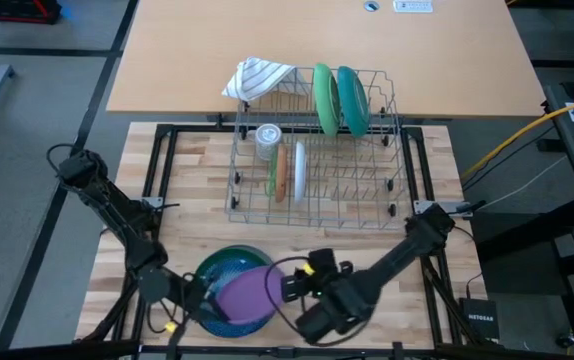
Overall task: Sort dishes
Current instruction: Put the purple plate in the dishwasher rack
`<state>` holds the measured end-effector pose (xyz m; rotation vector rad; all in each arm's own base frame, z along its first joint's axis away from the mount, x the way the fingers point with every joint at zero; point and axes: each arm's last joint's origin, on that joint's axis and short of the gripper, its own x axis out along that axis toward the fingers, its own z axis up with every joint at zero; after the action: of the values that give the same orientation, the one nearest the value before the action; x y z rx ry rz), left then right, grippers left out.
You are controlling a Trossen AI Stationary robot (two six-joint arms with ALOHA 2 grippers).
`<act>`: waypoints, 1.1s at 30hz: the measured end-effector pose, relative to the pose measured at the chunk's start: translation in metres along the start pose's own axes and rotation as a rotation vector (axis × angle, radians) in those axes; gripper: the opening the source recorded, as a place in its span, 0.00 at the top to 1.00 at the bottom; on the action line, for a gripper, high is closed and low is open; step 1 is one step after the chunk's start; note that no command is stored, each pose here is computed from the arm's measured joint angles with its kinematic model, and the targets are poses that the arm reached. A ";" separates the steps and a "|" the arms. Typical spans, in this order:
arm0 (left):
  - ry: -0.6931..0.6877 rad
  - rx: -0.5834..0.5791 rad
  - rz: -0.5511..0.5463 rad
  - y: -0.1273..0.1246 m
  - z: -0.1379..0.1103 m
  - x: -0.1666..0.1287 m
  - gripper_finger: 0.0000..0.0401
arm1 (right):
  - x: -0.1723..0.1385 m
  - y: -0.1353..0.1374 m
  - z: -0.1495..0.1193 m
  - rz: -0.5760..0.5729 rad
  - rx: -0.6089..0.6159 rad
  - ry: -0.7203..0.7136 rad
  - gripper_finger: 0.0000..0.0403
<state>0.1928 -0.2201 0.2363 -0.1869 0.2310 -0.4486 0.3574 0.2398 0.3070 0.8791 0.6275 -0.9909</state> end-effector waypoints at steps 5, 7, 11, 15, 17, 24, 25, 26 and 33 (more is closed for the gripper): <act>-0.088 -0.062 0.033 0.014 0.012 0.006 1.00 | -0.035 -0.007 0.019 0.137 -0.049 -0.123 0.56; -0.157 -0.091 0.059 0.020 0.021 0.007 1.00 | -0.048 -0.009 0.029 0.181 -0.084 -0.179 0.56; -0.314 -0.150 0.096 0.038 0.040 0.010 1.00 | -0.068 -0.015 0.052 0.233 -0.173 -0.281 0.56; -0.461 -0.209 0.142 0.062 0.058 0.010 1.00 | -0.086 -0.022 0.079 0.255 -0.276 -0.414 0.56; -0.521 -0.234 0.170 0.075 0.066 0.010 1.00 | -0.097 -0.027 0.096 0.260 -0.314 -0.496 0.56; -0.654 -0.319 0.269 0.116 0.090 0.016 1.00 | -0.133 -0.055 0.159 0.241 -0.312 -0.730 0.56; -0.664 -0.318 0.284 0.120 0.094 0.020 1.00 | -0.136 -0.059 0.168 0.234 -0.299 -0.744 0.56; -0.673 -0.317 0.297 0.125 0.097 0.024 1.00 | -0.139 -0.063 0.177 0.227 -0.286 -0.751 0.56; -0.800 -0.307 0.351 0.154 0.125 0.046 1.00 | -0.139 -0.087 0.235 0.139 -0.252 -0.709 0.56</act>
<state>0.3286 -0.0889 0.3126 -0.5968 -0.4535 0.0354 0.2345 0.0769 0.5087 0.3007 0.0773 -0.9890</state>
